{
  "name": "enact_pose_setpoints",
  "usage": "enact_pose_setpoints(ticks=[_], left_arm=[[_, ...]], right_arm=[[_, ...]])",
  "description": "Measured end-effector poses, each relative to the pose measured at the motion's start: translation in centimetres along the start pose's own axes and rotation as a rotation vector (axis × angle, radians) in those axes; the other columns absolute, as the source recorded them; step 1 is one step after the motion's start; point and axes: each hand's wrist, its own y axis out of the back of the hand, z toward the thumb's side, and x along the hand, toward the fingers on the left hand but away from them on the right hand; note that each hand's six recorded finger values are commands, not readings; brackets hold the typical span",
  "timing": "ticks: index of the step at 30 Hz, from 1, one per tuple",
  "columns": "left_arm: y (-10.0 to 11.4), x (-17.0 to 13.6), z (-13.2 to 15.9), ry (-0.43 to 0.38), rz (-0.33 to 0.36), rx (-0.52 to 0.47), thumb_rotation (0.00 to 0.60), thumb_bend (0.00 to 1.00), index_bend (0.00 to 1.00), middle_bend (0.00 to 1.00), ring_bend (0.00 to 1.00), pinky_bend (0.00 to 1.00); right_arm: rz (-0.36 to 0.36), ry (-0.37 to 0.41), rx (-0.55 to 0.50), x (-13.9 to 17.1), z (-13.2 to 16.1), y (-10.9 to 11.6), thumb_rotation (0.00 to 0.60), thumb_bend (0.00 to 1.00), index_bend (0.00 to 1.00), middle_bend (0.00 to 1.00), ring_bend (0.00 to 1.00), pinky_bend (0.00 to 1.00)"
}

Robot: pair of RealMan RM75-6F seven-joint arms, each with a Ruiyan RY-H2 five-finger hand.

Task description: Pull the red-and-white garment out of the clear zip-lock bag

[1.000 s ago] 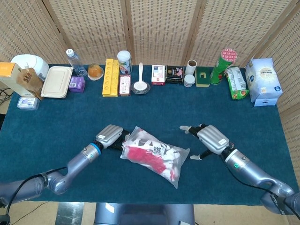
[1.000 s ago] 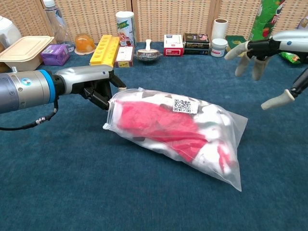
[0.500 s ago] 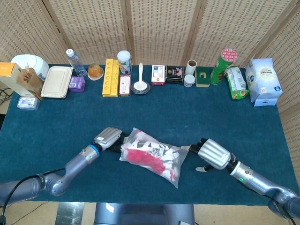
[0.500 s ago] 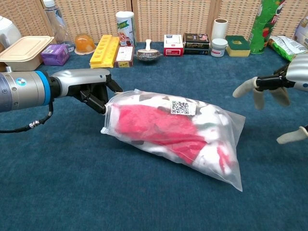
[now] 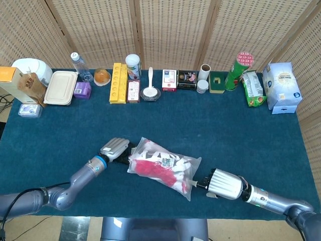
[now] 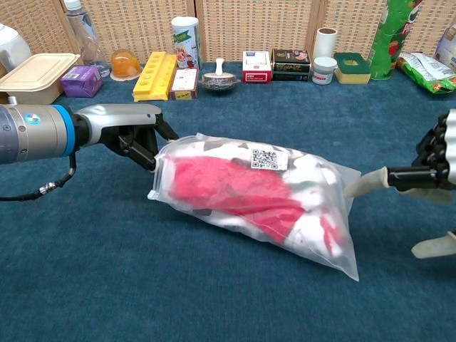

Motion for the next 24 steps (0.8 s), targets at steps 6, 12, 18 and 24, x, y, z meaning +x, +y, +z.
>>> enact_pose_setpoints(ticks=[6,12,18,24], left_arm=[[-0.3,-0.2,0.5,0.009,-0.014,-0.011,0.6,0.46,0.79,1.0,1.0,0.99],[-0.4,-0.5,0.6,0.024,-0.029,-0.031,0.6,0.46,0.79,1.0,1.0,0.99],[-0.6,-0.7,0.5,0.043,-0.045,-0.062,0.6,0.45,0.79,1.0,1.0,0.99],[-0.8,-0.9,0.7,0.051,-0.057,-0.077,0.6,0.45,0.79,1.0,1.0,0.99]], right_arm=[[0.003,0.028,0.032,-0.6,0.7,-0.8,0.473,0.16,0.28,0.86,1.0,1.0],[0.015,0.032,0.054,-0.9,0.6,-1.4,0.468,0.19,0.3,0.86,1.0,1.0],[0.024,0.059,0.056,-1.1,1.2,-1.9,0.477,0.23,0.32,0.86,1.0,1.0],[0.03,0.077,0.061,-1.2,1.7,-2.3,0.553,0.26,0.33,0.86,1.0,1.0]])
